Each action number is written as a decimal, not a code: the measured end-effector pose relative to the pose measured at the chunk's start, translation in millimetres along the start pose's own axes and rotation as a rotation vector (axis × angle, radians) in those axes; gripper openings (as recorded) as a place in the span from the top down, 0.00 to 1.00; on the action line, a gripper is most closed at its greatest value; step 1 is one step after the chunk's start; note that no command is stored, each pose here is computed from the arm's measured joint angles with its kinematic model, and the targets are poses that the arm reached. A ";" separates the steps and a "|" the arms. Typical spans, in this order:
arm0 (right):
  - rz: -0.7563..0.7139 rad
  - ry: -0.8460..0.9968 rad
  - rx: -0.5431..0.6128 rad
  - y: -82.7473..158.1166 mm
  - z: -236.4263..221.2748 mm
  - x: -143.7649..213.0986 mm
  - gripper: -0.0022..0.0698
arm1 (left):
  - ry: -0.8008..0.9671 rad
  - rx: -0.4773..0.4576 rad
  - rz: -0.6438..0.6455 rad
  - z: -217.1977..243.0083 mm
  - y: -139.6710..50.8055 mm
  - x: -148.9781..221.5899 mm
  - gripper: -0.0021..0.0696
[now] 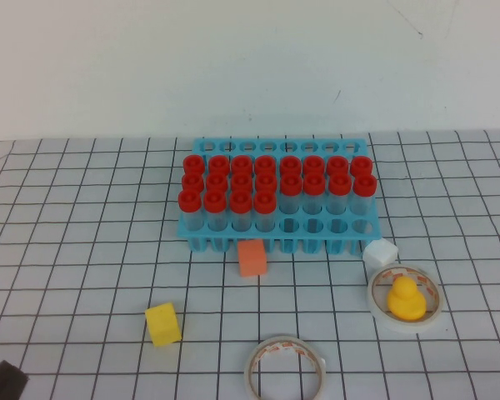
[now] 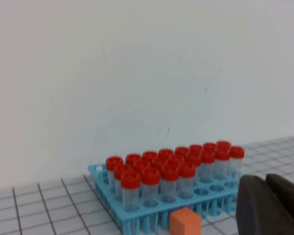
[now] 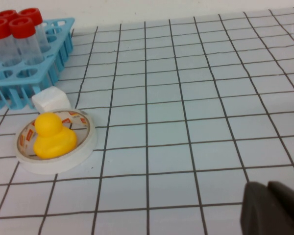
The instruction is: Place the test tubes
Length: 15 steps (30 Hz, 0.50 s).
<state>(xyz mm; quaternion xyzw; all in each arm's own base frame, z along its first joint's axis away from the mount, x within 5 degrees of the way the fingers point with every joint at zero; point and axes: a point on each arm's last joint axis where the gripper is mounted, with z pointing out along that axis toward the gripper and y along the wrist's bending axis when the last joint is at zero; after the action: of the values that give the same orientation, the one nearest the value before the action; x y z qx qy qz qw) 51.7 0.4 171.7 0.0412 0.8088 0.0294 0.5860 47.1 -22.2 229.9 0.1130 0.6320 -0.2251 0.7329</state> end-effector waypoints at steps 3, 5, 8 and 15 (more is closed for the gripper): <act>0.000 0.000 0.000 0.0 0.0 0.0 0.97 | 0.034 -0.017 0.005 0.1 0.8 10.2 0.97; 0.000 0.000 0.000 0.0 0.0 0.0 0.97 | 0.093 -0.048 0.010 -0.2 2.0 18.2 0.97; 0.000 0.000 0.000 0.0 0.0 0.0 0.97 | 0.227 -0.157 0.023 -2.7 7.6 30.3 0.97; 0.000 0.001 0.000 0.0 0.0 0.1 0.97 | 0.327 -0.439 0.141 -9.9 25.0 39.0 0.97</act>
<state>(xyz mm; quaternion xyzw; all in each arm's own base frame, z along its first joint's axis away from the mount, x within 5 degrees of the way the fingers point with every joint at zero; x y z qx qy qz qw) 51.7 0.4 171.6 0.0412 0.8090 0.0294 0.5857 54.2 -3.3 187.1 0.0301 0.7660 -0.0100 0.6420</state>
